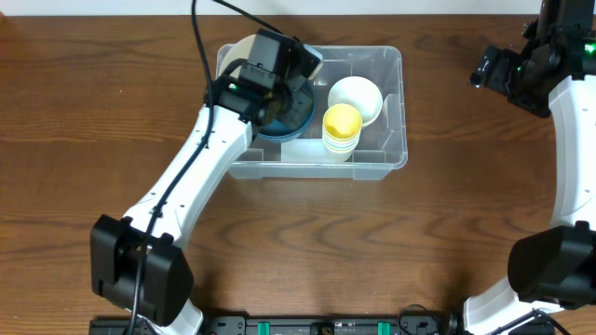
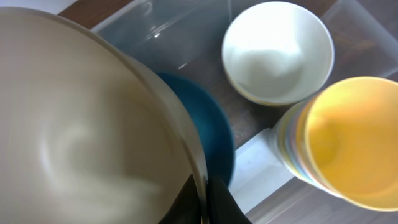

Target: Pack container

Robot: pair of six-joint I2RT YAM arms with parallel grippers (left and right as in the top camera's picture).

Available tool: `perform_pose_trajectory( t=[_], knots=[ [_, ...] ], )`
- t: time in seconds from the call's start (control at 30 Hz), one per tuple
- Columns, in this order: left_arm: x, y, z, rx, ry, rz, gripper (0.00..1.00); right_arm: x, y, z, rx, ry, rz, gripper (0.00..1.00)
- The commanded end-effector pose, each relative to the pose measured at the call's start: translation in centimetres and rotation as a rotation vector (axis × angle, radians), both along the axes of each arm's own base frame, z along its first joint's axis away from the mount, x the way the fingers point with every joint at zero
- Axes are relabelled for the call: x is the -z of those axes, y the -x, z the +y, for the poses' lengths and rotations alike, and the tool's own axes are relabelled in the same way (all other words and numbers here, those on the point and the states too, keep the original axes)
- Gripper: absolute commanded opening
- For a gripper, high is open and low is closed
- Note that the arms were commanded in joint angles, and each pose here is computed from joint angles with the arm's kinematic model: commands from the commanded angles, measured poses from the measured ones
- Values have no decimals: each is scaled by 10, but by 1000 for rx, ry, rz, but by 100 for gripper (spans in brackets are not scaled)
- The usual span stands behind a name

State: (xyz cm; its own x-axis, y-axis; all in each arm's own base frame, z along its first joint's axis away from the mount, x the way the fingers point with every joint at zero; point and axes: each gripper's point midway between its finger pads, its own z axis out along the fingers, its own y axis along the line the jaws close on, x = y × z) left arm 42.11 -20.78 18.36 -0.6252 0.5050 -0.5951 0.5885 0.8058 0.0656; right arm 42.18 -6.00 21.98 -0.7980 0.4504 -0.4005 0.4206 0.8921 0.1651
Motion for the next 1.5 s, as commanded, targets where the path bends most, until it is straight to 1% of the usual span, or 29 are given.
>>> perform_pose_trajectory(
  t=[0.0,0.1,0.13,0.17,0.2,0.23,0.37,0.5,0.63,0.73,0.8,0.87,0.93,0.97,1.1,1.27,1.37,1.47],
  knots=[
    [13,-3,-1,7,-28,12,6,-10,1,-2,11,4,-25,99],
    [17,-4,-1,6,-33,20,7,-10,1,-2,11,4,-25,99],
    [17,-4,-1,6,-33,20,15,-10,1,-2,11,4,-25,99],
    [17,-5,0,2,-35,15,26,-10,1,-2,11,4,-25,99],
    [17,-6,1,-2,-39,10,35,-10,1,-2,11,4,-25,99],
    [16,-7,2,-7,-45,4,38,-10,1,-2,11,4,-25,99],
    [16,-10,8,-29,-66,-8,47,-10,1,-2,11,4,-25,99],
    [14,-14,18,-71,-69,-12,49,-10,1,-2,11,4,-25,99],
    [-2,-16,36,-157,-25,-18,51,-10,1,-2,11,4,-25,99],
    [-27,-9,52,-210,7,-40,66,-10,1,-2,11,4,-25,99],
    [-48,1,62,-222,18,-65,76,-10,1,-2,11,4,-25,99],
    [-70,11,70,-231,34,-99,81,-10,1,-2,11,4,-25,99],
    [-92,25,79,-240,50,-133,90,-10,1,-2,11,4,-25,99],
    [-104,33,84,-245,58,-152,98,-10,1,-2,11,4,-25,99],
    [-133,69,96,-247,74,-184,98,-10,1,-2,11,4,-25,99],
    [-146,110,110,-247,67,-171,98,-10,1,-2,11,4,-25,99],
    [-148,131,124,-259,12,-165,98,-10,1,-2,11,4,-25,99],
    [-137,165,143,-296,-48,-86,98,-10,1,-2,11,4,-25,99]
  ],
)
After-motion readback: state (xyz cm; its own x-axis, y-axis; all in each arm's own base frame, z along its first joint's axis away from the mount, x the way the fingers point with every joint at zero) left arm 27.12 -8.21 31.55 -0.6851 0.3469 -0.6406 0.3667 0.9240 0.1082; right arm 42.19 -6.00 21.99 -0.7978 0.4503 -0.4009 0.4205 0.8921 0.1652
